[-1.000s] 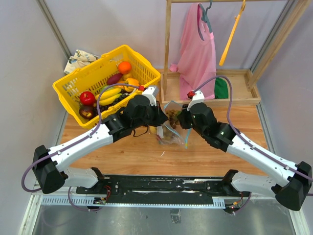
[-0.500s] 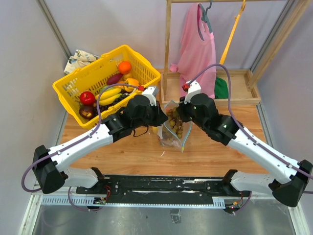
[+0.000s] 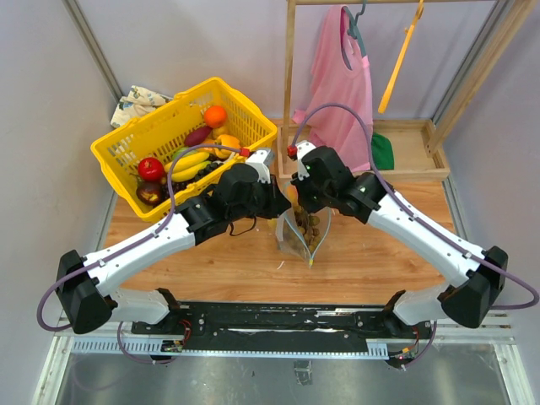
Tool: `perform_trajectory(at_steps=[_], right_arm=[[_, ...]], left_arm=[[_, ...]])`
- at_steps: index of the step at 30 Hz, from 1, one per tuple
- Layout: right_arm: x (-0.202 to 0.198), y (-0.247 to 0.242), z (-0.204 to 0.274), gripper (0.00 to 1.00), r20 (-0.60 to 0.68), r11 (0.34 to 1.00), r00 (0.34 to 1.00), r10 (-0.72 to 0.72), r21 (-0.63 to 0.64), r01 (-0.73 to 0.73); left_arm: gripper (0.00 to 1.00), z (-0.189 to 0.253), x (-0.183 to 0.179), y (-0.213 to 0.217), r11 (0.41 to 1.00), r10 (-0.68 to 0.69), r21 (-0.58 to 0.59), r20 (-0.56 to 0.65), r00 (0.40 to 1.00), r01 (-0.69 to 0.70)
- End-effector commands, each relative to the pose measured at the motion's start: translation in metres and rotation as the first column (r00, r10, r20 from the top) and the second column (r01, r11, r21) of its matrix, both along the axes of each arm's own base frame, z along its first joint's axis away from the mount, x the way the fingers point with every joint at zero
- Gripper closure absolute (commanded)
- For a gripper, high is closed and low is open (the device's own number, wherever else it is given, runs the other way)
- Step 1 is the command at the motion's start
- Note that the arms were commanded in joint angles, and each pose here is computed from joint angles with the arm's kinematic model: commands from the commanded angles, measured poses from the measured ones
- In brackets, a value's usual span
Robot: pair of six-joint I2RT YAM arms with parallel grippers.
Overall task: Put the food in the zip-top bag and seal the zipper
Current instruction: Adjust the zipper food storage bag at the center of the board.
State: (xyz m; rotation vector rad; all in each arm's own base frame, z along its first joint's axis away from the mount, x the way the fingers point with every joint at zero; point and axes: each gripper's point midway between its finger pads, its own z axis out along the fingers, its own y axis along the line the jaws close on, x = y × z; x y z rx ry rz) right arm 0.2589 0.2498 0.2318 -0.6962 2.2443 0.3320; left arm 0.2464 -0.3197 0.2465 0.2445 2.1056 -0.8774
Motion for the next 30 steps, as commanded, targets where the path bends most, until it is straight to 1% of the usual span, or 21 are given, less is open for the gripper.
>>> perform_trajectory(at_steps=[1,3,5,7,9,11,14,18,24,27,30], right_arm=[[0.001,0.009,-0.011,0.99,-0.029,0.999,0.999,0.031,0.017,-0.031],[0.009,0.016,-0.013,0.99,0.008,0.998,1.0,0.021,0.055,-0.021],[0.019,0.021,-0.012,0.94,0.061,0.996,0.998,-0.004,0.092,-0.002],[0.029,0.027,-0.011,0.92,0.116,0.991,0.993,-0.025,0.134,0.009],[0.034,0.031,-0.015,0.86,0.139,0.988,0.99,-0.028,0.154,0.006],[0.035,0.035,-0.017,0.82,0.141,0.987,0.99,-0.015,0.162,-0.008],[0.032,0.035,-0.013,0.68,0.142,0.987,0.99,0.007,0.159,-0.03],[0.023,0.027,0.004,0.51,0.167,0.985,0.986,0.027,0.163,-0.054],[0.005,0.008,0.033,0.37,0.212,0.982,0.976,0.044,0.168,-0.081],[-0.003,0.0,0.042,0.34,0.225,0.981,0.973,0.054,0.168,-0.093],[-0.01,-0.008,0.039,0.38,0.209,0.985,0.976,0.055,0.151,-0.087]], left_arm=[[1.0,0.021,0.002,-0.007,0.998,-0.02,-0.06,0.033,0.999,0.022],[1.0,0.019,0.001,-0.009,0.997,-0.03,-0.064,0.027,0.999,0.032],[1.0,0.018,0.0,-0.01,0.997,-0.036,-0.067,0.025,0.999,0.037],[1.0,0.018,0.0,-0.01,0.997,-0.035,-0.072,0.024,0.999,0.037],[0.99,0.017,-0.001,-0.01,0.997,-0.035,-0.074,0.022,0.999,0.037],[1.0,0.018,-0.002,-0.009,0.996,-0.032,-0.078,0.022,0.999,0.034],[1.0,0.018,-0.001,-0.006,0.997,-0.021,-0.076,0.024,1.0,0.022],[1.0,0.019,0.001,-0.002,0.997,0.003,-0.076,0.027,1.0,-0.001],[1.0,0.017,0.003,0.0,0.997,0.013,-0.073,0.021,1.0,-0.011],[1.0,0.017,0.003,0.001,0.997,0.017,-0.074,0.019,1.0,-0.015],[1.0,0.017,0.004,0.001,0.997,0.02,-0.074,0.019,1.0,-0.019]])
